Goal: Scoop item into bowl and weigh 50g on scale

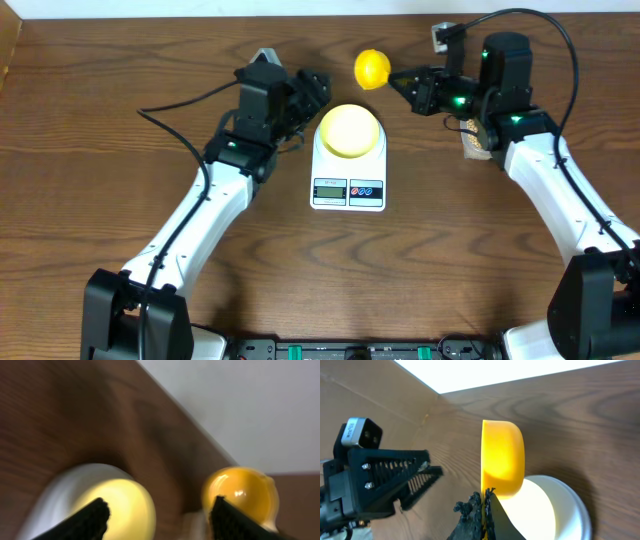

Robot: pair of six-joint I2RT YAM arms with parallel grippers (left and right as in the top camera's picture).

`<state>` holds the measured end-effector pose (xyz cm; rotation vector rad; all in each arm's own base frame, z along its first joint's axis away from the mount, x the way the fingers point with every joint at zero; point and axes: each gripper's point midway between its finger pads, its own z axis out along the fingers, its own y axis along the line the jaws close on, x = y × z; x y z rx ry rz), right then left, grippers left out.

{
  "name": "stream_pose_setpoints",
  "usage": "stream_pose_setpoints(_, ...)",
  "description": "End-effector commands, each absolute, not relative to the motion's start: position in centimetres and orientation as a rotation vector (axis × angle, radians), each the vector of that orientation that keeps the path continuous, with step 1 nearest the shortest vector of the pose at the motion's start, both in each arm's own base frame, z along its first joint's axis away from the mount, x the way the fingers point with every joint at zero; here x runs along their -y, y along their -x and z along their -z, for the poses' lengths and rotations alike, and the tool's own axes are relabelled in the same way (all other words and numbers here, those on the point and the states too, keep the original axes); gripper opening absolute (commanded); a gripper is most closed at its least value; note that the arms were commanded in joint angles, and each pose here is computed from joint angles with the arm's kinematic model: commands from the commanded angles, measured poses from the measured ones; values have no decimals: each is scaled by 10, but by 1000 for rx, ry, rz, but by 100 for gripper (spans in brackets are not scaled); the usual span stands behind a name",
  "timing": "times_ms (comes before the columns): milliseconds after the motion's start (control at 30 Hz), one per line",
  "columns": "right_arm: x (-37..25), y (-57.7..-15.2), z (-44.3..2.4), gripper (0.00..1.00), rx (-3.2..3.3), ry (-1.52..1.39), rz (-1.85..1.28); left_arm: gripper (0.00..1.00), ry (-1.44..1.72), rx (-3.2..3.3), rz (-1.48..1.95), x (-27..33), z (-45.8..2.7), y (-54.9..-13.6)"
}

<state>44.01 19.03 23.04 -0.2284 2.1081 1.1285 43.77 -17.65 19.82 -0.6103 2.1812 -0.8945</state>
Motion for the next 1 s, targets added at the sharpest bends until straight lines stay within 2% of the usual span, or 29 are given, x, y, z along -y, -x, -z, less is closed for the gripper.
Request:
stream_pose_setpoints(0,-176,-446,-235,1,-2095,241,-1090,72,328,-2244,693,156,-187,-438)
stream_pose_setpoints(233,-146,-435,-231,1,-2162,276,-998,72,270,-2362,542,119,-161,-427)
stream_pose_setpoints(300,-142,-428,-232,1,-2177,335,-959,95,299,-2376,527,110,-157,-426)
stream_pose_setpoints(333,-142,-425,-233,1,-2178,355,-949,99,307,-2376,523,107,-157,-427)
stream_pose_setpoints(600,-133,-418,-222,1,-2230,415,-838,99,350,-2481,490,99,-139,-409)
stream_pose_setpoints(967,-115,-417,-214,1,-2275,373,-806,98,316,-2411,502,101,-150,-422)
